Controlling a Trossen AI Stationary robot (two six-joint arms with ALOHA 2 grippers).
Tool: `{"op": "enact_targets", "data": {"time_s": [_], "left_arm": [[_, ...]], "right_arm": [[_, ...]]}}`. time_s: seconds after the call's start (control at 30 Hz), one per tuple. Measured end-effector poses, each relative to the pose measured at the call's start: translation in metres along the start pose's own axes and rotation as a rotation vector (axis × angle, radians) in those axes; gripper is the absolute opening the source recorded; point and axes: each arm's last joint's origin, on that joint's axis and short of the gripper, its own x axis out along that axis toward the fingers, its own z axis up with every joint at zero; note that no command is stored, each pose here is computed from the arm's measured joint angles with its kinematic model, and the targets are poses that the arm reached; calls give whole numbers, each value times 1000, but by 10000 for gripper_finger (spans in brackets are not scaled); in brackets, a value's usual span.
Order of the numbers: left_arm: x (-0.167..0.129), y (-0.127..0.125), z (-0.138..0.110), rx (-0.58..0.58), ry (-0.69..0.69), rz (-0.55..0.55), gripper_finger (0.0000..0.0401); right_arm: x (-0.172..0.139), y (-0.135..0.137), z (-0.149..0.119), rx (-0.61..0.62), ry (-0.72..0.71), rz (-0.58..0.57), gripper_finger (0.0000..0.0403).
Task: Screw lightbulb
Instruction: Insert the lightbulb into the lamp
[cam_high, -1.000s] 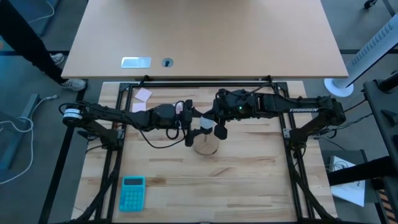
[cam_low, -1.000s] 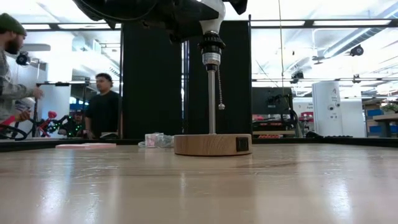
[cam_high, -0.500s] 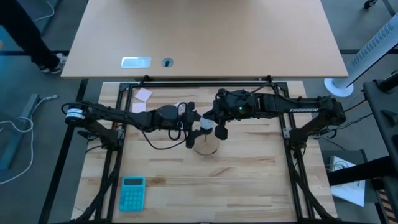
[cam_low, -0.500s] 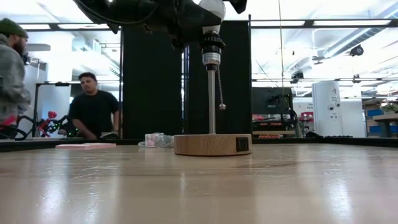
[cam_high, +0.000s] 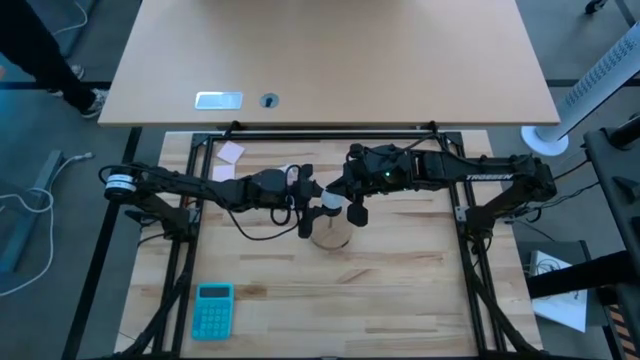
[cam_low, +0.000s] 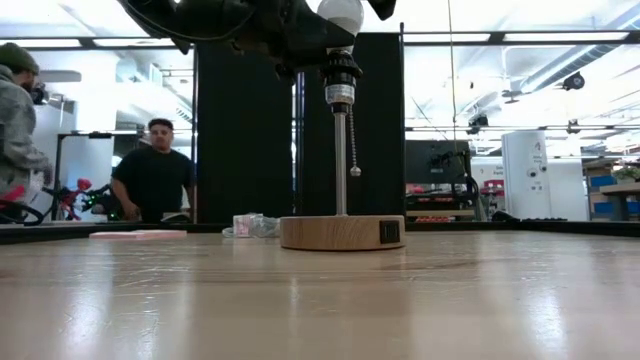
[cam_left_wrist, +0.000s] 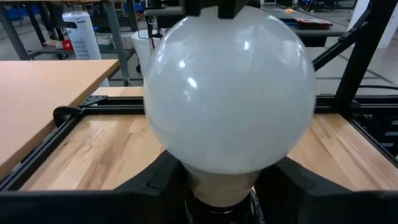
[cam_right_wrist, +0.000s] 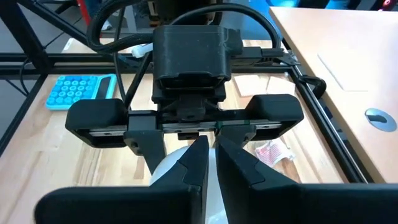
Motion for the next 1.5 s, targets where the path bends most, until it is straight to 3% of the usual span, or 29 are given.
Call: {"op": "enact_targets", "data": {"time_s": [0.23,0.7,1.07,1.5], "left_arm": [[0,0,0,-1,2,-2,167],[0,0,-1,-2,17,-2,148],[0,0,-1,-3,20,0,147],[0,0,-2,-22,21,0,147]], "right_arm": [[-1,0,0,1,-3,-1,92],[-12,-2,13,53,9,13,227],[-8,-12,17,125,158,117,261],[-5,-16,55,28,218,121,307]]}}
